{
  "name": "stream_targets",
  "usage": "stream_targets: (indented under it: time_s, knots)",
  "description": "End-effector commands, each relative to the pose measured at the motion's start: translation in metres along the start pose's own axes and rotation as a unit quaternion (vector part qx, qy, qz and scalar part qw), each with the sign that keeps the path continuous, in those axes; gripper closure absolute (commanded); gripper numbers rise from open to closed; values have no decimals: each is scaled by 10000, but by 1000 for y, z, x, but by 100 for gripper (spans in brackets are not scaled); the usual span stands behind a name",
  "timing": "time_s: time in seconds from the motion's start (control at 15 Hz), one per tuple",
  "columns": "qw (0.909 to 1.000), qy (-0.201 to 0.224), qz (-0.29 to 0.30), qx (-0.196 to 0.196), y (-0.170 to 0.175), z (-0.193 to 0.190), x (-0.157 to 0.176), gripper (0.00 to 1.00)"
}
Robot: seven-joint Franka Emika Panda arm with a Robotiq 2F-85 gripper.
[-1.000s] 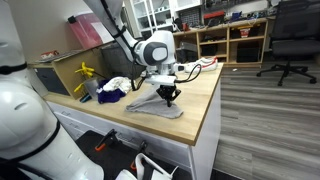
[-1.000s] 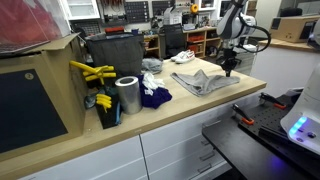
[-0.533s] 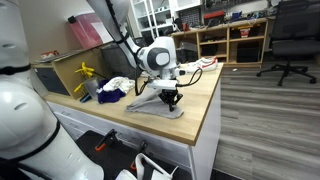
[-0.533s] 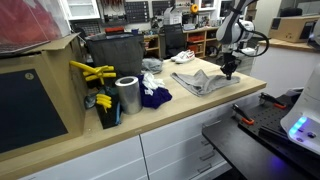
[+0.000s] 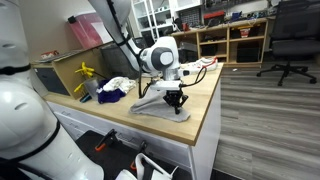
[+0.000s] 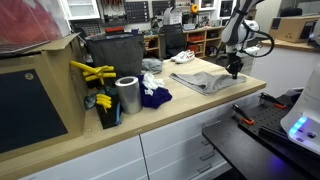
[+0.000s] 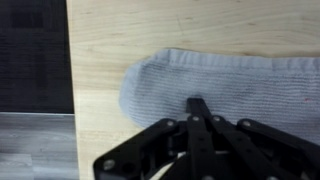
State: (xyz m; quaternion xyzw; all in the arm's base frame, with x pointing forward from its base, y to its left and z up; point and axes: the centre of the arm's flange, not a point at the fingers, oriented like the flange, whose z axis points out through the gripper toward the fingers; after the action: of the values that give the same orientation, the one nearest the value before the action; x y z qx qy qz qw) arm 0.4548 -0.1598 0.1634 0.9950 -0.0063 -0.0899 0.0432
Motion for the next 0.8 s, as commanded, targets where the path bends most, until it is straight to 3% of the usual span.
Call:
stream_targets:
  time_s: [0.0,0.33,0.4,0.53,0.73]
  knots:
    - [9997,-44,211,-121,8,5,-17,100]
    - [9994,7,340,-63,5,-1,-25,100]
    - [9995,22,313,-20,2,-4,-26,74]
    - [9998,57,178,11,-8,-11,-29,66]
    - [9999,96,-89,90,-32,-26,-34,44]
